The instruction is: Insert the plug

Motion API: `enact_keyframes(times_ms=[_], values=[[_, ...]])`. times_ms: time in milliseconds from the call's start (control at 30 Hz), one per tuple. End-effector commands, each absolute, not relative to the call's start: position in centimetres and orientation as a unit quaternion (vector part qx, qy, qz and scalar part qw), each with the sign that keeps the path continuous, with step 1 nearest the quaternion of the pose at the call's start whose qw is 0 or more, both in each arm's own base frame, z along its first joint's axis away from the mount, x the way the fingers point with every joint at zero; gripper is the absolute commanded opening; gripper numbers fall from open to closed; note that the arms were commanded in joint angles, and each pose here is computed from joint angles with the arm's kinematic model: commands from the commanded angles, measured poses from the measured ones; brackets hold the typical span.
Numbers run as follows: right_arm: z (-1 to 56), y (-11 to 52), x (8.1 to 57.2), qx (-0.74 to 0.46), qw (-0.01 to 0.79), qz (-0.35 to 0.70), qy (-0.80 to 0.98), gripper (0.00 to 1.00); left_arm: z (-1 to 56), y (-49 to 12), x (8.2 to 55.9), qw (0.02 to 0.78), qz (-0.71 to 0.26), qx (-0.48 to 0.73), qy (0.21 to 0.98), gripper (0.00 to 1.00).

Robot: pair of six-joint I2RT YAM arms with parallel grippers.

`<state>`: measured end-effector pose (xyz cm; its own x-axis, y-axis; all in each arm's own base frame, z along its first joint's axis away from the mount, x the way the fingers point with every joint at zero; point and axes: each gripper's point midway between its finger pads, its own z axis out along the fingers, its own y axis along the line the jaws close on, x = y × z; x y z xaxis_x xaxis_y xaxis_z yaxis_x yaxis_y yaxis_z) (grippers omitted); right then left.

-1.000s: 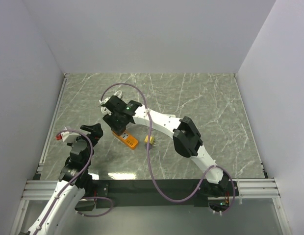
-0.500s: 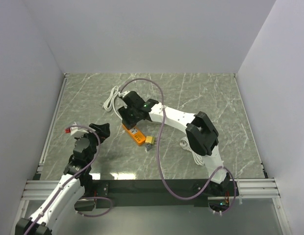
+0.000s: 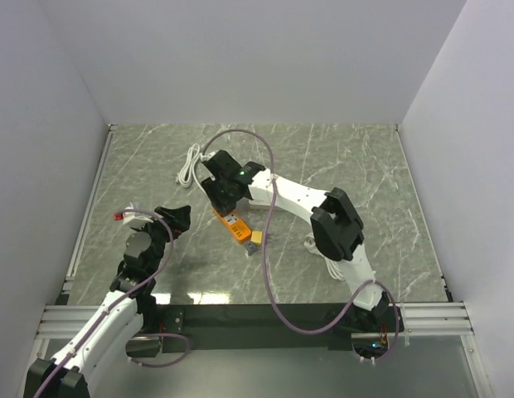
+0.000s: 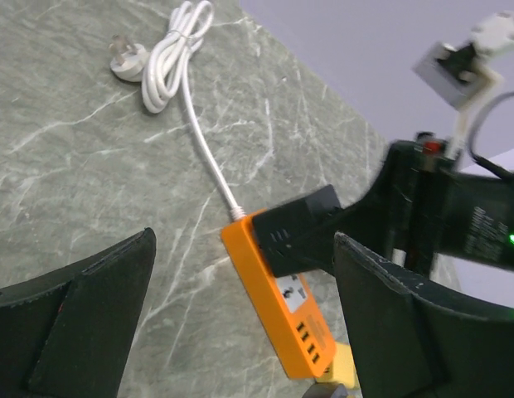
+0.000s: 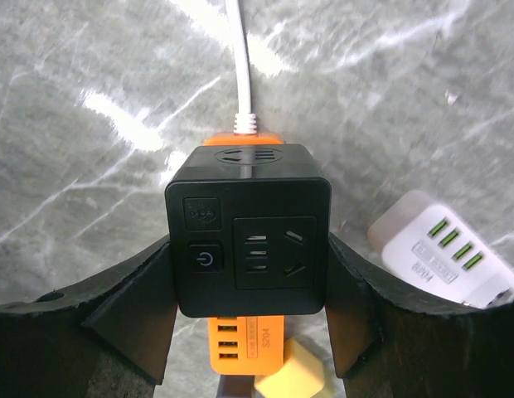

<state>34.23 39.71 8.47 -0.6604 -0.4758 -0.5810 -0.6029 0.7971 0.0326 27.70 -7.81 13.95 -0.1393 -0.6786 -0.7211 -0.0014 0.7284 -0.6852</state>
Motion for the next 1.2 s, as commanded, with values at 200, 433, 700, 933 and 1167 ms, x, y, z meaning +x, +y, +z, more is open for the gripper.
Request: enact_keyframes(times_ms=[200,433,700,933,1167], values=[[0.6,35.9,33.5,-0.338,0.158,0.002,0.928,0.0,15.8,-8.6,27.1,0.629,-0.309,-0.218,0.679,0.94],[-1.0,36.8,33.5,-0.351,0.132,-0.005,0.927,0.0,15.7,-9.2,27.0,0.623,-0.322,-0.207,0.682,0.94],[-1.9,37.9,33.7,-0.362,0.118,0.009,0.925,0.0,15.8,-9.3,26.8,0.623,-0.327,-0.205,0.681,0.94],[-2.0,38.6,33.4,-0.375,0.105,0.032,0.921,0.0,16.4,-9.6,26.7,0.625,-0.336,-0.198,0.677,0.94],[-1.5,37.5,32.2,-0.366,0.094,0.056,0.924,0.0,15.8,-11.0,26.7,0.629,-0.352,-0.151,0.676,0.91]])
